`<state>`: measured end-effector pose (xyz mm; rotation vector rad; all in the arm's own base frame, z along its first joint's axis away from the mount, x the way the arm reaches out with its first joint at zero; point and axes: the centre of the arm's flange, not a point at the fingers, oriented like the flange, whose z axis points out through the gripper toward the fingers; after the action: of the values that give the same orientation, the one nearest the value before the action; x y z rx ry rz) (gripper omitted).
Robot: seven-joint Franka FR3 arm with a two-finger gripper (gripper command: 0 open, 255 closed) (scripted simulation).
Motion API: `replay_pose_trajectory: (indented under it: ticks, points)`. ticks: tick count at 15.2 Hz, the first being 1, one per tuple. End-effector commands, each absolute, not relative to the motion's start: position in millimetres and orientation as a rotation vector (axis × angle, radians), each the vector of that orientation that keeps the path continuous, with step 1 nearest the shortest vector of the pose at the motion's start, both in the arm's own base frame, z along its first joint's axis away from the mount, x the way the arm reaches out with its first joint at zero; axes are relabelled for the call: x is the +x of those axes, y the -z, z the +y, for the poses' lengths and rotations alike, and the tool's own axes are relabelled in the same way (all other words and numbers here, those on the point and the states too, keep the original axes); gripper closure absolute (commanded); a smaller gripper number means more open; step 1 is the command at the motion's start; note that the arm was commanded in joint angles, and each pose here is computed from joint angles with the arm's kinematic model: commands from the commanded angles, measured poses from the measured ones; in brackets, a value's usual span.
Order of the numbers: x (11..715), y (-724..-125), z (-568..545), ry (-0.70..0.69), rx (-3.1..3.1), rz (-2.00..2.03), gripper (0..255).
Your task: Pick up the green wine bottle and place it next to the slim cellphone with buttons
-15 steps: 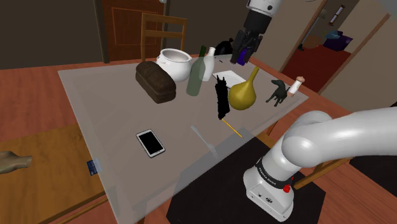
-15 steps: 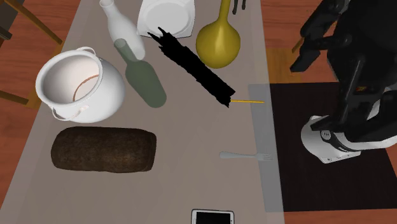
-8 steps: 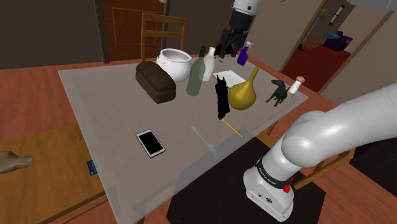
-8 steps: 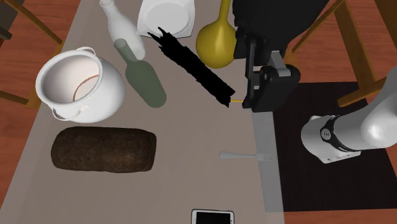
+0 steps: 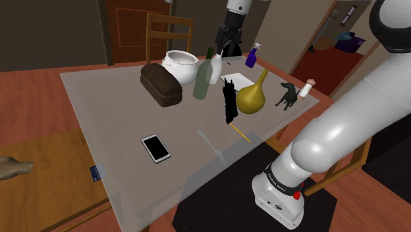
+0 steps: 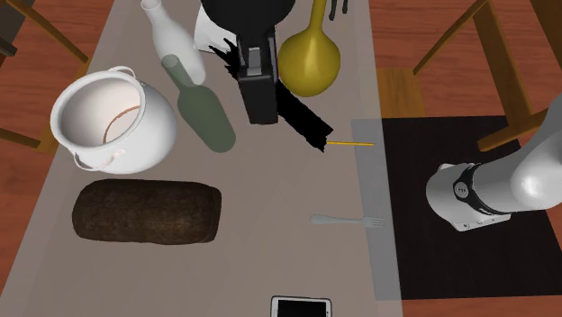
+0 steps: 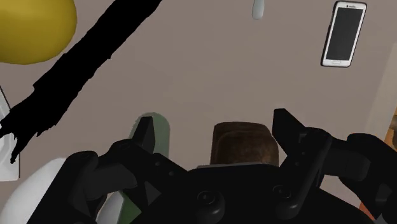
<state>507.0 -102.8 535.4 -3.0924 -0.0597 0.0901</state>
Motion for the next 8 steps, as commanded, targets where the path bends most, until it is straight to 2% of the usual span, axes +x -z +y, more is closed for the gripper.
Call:
replay_pose_trajectory:
  ticks: [1, 8]
  points:
    - [532, -531, -118, -0.099, -3.101, -0.064, 0]
    - [614, -512, -156, -0.127, -3.126, -0.08, 0]
